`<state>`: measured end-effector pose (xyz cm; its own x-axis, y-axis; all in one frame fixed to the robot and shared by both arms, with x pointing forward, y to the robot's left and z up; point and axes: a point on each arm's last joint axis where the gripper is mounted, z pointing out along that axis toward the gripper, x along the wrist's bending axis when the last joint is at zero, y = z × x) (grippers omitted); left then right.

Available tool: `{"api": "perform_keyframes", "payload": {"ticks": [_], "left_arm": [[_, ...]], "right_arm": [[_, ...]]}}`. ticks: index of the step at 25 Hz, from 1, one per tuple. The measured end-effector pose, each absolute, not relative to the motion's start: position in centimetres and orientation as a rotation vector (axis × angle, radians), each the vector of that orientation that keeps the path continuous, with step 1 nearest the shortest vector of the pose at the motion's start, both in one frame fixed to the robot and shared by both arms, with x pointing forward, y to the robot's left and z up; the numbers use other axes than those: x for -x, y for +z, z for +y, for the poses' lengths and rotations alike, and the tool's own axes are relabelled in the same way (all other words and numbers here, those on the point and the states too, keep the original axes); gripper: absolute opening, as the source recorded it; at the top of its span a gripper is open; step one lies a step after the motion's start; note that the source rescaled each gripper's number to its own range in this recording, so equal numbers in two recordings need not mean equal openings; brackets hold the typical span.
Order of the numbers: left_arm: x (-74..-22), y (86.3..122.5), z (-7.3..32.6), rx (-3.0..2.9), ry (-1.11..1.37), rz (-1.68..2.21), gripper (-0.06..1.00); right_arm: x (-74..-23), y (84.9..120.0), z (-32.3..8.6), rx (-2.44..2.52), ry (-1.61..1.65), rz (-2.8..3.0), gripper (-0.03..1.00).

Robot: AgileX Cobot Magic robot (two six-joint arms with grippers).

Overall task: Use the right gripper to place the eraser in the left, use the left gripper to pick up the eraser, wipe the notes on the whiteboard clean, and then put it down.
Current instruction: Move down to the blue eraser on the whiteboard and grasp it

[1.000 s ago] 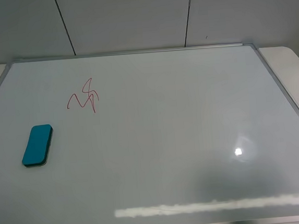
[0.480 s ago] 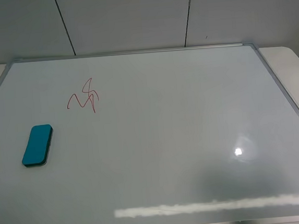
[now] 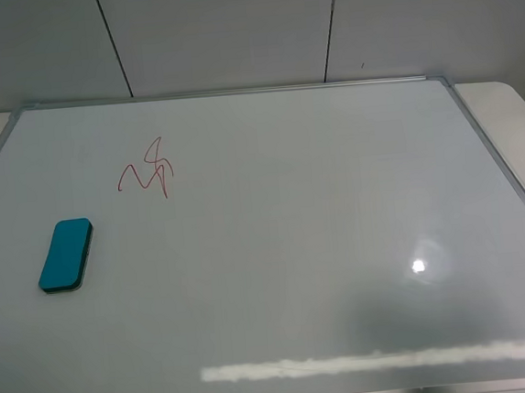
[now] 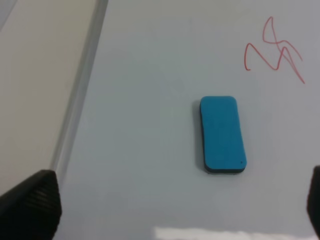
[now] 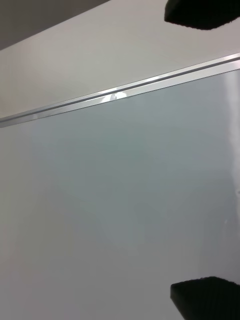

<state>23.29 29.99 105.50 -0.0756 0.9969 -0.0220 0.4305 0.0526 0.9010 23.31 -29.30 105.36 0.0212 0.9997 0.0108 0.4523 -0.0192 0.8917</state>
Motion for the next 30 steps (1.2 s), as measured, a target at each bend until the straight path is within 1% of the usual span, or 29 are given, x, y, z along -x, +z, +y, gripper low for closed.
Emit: {"api": "perform_keyframes", "payload": {"ticks": [30], "left_arm": [[-23.29, 105.50, 29.99, -1.466, 0.986, 1.604, 1.00]], "right_arm": [[-23.32, 105.36, -29.30, -1.571, 0.950, 1.520, 1.00]]}}
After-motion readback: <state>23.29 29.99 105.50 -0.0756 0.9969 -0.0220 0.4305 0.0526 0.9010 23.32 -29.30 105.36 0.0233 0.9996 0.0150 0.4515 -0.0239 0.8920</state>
